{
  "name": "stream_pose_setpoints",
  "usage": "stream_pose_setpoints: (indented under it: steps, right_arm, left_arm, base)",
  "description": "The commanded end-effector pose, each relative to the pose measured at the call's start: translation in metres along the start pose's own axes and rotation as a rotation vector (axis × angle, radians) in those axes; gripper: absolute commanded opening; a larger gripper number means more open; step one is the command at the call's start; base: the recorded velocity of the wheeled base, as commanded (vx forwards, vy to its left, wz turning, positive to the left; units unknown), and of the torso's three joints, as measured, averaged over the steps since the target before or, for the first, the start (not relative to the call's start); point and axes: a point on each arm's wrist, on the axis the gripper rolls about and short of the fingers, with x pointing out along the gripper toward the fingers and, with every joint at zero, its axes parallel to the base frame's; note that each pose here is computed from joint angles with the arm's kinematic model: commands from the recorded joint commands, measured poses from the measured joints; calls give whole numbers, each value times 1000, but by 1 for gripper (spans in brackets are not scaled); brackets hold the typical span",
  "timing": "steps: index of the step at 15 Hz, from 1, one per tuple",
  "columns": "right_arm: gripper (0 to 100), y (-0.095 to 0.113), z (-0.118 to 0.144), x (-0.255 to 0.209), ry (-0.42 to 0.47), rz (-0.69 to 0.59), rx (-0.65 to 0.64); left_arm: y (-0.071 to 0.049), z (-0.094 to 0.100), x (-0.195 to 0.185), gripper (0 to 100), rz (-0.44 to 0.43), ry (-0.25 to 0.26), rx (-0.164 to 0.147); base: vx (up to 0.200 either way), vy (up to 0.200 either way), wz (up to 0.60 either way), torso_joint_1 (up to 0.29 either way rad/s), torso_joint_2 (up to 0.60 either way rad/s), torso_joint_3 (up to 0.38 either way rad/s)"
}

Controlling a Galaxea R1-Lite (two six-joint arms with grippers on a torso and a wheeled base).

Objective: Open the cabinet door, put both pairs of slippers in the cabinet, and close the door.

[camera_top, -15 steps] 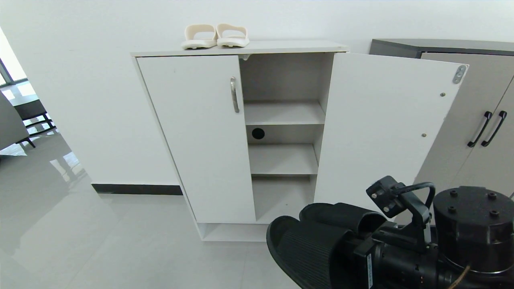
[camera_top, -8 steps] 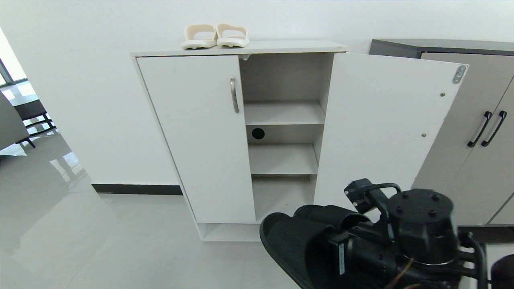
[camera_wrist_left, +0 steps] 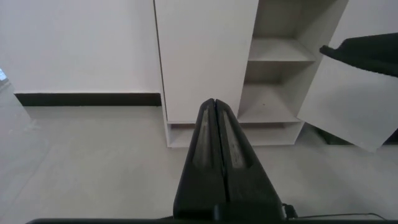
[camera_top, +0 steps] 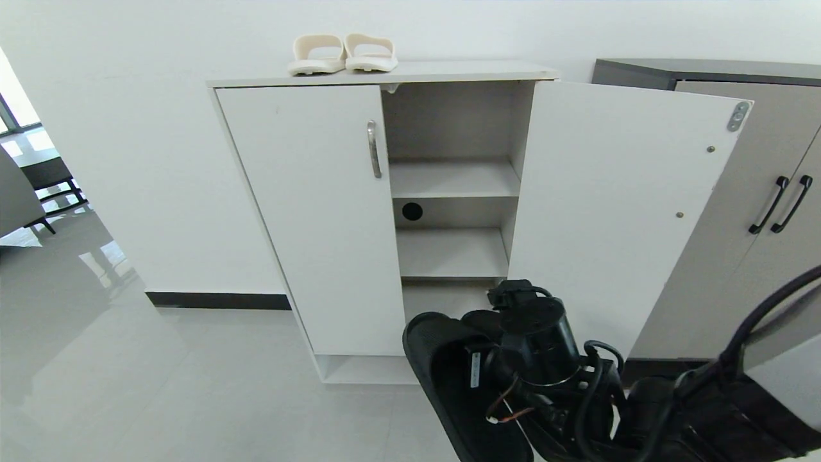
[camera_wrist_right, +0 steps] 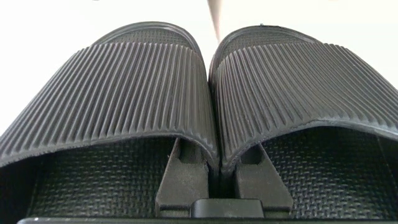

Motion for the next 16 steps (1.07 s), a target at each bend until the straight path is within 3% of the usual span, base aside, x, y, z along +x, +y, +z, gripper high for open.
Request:
stream_pose_setpoints:
  steps: [1, 4, 9, 16]
  right_arm:
    - [0, 8, -10, 29, -34, -104, -21]
    - [0, 11, -5, 36, -104, -194, -73]
    - [0, 23, 12, 48, -317, -198, -133]
    - [0, 25, 27, 75, -399, -279, -101]
  left_arm:
    - [0, 0, 0, 0, -1, 2, 0]
    - [0, 0, 0, 0, -1, 4, 2]
    - [0, 0, 0, 0, -1, 4, 2]
    - [0, 0, 0, 0, 1, 2, 2]
  base:
    - [0, 0, 0, 7, 2, -124]
    - [0, 0, 0, 1, 2, -191]
    - [0, 0, 0, 4, 2, -195]
    - [0, 0, 0, 5, 1, -196]
